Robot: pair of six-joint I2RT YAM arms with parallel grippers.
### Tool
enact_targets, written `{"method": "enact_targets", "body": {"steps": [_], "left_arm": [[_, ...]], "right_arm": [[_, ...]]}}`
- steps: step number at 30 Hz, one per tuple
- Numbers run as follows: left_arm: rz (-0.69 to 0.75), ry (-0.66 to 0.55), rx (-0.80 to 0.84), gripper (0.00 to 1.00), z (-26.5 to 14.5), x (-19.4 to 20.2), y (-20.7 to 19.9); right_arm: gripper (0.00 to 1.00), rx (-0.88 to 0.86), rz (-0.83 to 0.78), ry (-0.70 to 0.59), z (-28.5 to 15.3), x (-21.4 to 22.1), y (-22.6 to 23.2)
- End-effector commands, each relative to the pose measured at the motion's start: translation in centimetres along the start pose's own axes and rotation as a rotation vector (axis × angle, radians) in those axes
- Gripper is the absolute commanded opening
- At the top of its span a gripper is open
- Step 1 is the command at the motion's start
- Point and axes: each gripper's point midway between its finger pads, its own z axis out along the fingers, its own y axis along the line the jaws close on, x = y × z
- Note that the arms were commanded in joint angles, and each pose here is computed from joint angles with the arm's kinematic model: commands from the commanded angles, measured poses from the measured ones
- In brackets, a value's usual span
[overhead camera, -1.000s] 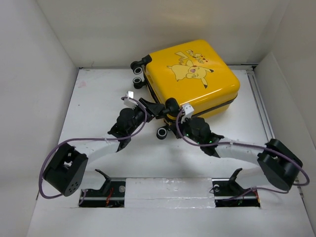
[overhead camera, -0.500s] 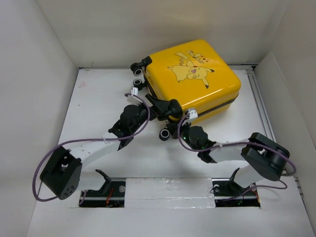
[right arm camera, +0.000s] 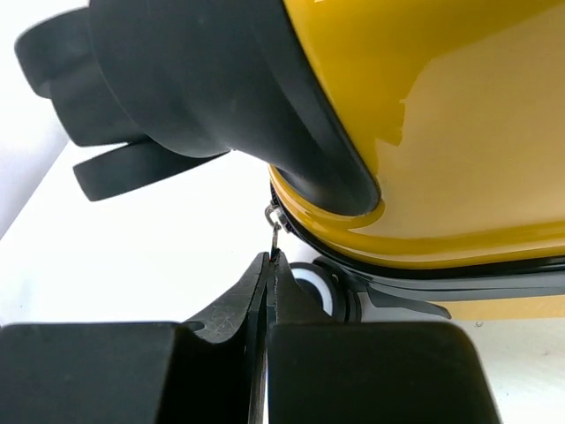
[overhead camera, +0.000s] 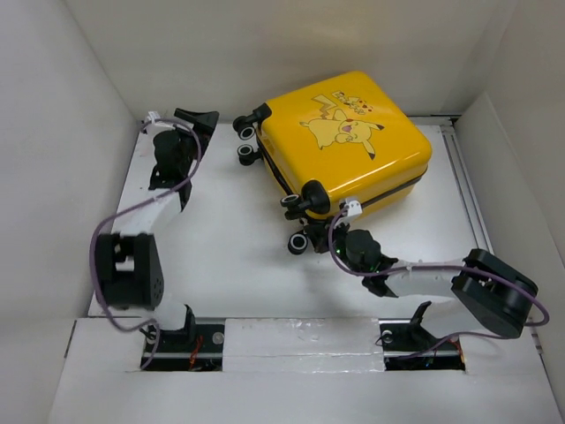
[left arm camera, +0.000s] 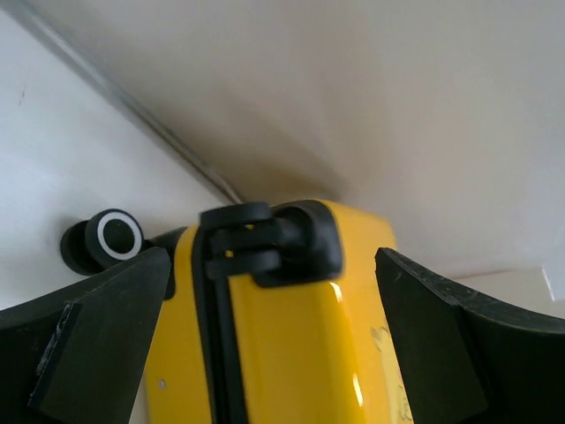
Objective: Pack the luggage
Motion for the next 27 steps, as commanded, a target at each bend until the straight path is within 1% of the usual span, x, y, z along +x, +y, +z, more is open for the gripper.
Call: {"method": "enact_targets", "body": {"steps": [1,2,6,8,9,10,14,15,16,18,19,20,23,24,26,27], "left_arm": [[-0.083,0.191,0.065,1.0,2.6,2.4,-0.9],[-0.097,0.198,0.05,1.0,4.0,2.7,-0.2],[-0.135,0.227,0.028,1.0,6.2,3.6,1.0],[-0.144,0.245,0.044,0.98,6.8,3.9,0.9],[-0.15,0.247,0.063,0.98,7.3,3.6,0.2],[-0.152,0.264,0.062,0.97,7.8,4.1,0.7],[-0.158,0.276,0.085,0.96,9.3,4.1,0.2],[-0.16,0.28,0.074,0.95,9.6,4.2,0.4],[-0.147,0.284,0.095,0.93,10.0,4.4,-0.4],[-0.157,0.303,0.049,0.91,10.9,5.2,1.3],[-0.155,0.298,0.06,0.9,11.4,5.0,0.9],[-0.169,0.318,0.036,0.86,11.7,6.2,2.1],[-0.189,0.326,0.042,0.82,12.3,6.5,2.3],[-0.191,0.339,0.034,0.81,12.4,7.3,2.7],[-0.187,0.34,0.056,0.8,12.5,7.1,2.0],[-0.186,0.349,0.062,0.8,12.6,7.7,1.7]], "right_arm": [[0.0,-0.236,0.038,0.021,-0.6,0.0,6.3],[0.0,-0.249,0.039,0.019,-0.7,0.0,6.7],[0.0,-0.272,0.04,0.024,-0.3,0.1,7.4],[0.0,-0.282,0.03,0.029,-0.2,0.2,7.6],[0.0,-0.286,0.027,0.042,-0.2,0.6,7.6],[0.0,-0.286,0.027,0.042,-0.2,0.6,7.6],[0.0,-0.297,0.024,0.059,0.0,1.1,7.9],[0.0,-0.297,0.024,0.059,0.0,1.1,7.9],[0.0,-0.297,0.024,0.059,0.0,1.1,7.9],[0.0,-0.297,0.024,0.059,0.0,1.1,7.9],[0.0,-0.297,0.024,0.059,0.0,1.1,7.9],[0.0,-0.297,0.024,0.059,0.0,1.1,7.9],[0.0,-0.287,0.025,0.053,0.0,1.0,7.8],[0.0,-0.287,0.025,0.053,0.0,1.0,7.8],[0.0,-0.283,0.023,0.061,0.0,1.2,7.7],[0.0,-0.283,0.023,0.061,0.0,1.2,7.7]]}}
